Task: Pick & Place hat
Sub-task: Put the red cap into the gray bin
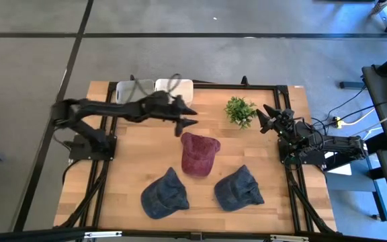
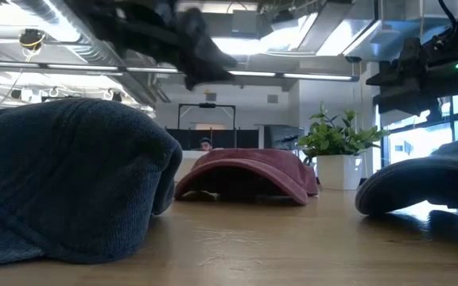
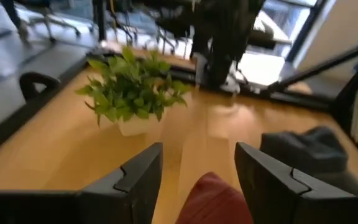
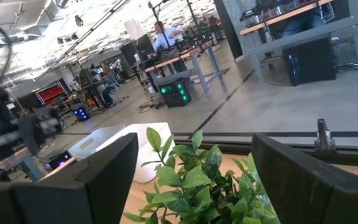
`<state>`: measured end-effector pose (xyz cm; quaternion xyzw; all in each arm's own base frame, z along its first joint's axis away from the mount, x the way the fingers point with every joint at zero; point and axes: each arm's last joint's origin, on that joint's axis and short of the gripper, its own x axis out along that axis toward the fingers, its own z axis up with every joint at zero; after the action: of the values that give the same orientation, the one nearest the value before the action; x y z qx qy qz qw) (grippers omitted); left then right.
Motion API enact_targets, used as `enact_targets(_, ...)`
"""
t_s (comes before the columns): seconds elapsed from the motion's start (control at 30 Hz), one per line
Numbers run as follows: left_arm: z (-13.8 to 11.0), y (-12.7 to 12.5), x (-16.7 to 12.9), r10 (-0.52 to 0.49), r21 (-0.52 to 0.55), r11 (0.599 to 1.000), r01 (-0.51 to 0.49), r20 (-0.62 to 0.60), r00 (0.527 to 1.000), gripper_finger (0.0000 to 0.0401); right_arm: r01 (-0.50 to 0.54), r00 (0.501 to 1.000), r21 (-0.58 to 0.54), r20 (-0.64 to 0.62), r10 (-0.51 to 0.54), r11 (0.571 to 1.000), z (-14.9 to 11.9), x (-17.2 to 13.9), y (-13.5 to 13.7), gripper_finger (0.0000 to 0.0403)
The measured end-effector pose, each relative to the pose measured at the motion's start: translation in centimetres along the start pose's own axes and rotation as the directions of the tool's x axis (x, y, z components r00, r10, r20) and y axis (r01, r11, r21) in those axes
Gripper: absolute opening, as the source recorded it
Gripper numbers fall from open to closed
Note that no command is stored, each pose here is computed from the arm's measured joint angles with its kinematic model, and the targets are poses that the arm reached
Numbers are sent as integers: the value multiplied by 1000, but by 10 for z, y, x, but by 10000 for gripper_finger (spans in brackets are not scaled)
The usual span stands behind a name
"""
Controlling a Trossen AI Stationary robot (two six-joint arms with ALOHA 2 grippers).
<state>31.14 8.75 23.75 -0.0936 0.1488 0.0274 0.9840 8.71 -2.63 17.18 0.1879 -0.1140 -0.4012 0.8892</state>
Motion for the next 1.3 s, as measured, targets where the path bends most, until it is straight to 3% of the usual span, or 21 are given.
enact_targets(0.2,-30,4,52,-75,26,996,80,-139,987,196,0,1000,0,0,0,1000,0,0,0,314)
enact_targets(0.4,-66,4,80,-82,45,994,96,-254,964,196,0,1000,-3,0,0,1000,0,0,0,314)
enact_targets(0.57,-84,3,88,-70,90,991,103,-316,946,196,0,1000,-3,0,0,1000,0,0,0,314)
enact_targets(0.8,-96,2,89,113,211,977,-33,-379,918,196,-1,1000,-3,0,1,1000,0,0,0,314)
enact_targets(1.17,-101,0,88,83,136,990,-27,-428,900,196,-2,1000,-2,-1,2,1000,0,0,0,314)
enact_targets(1.3,-107,-3,85,76,120,993,-19,-490,868,193,-2,1000,-2,0,2,1000,0,0,0,314)
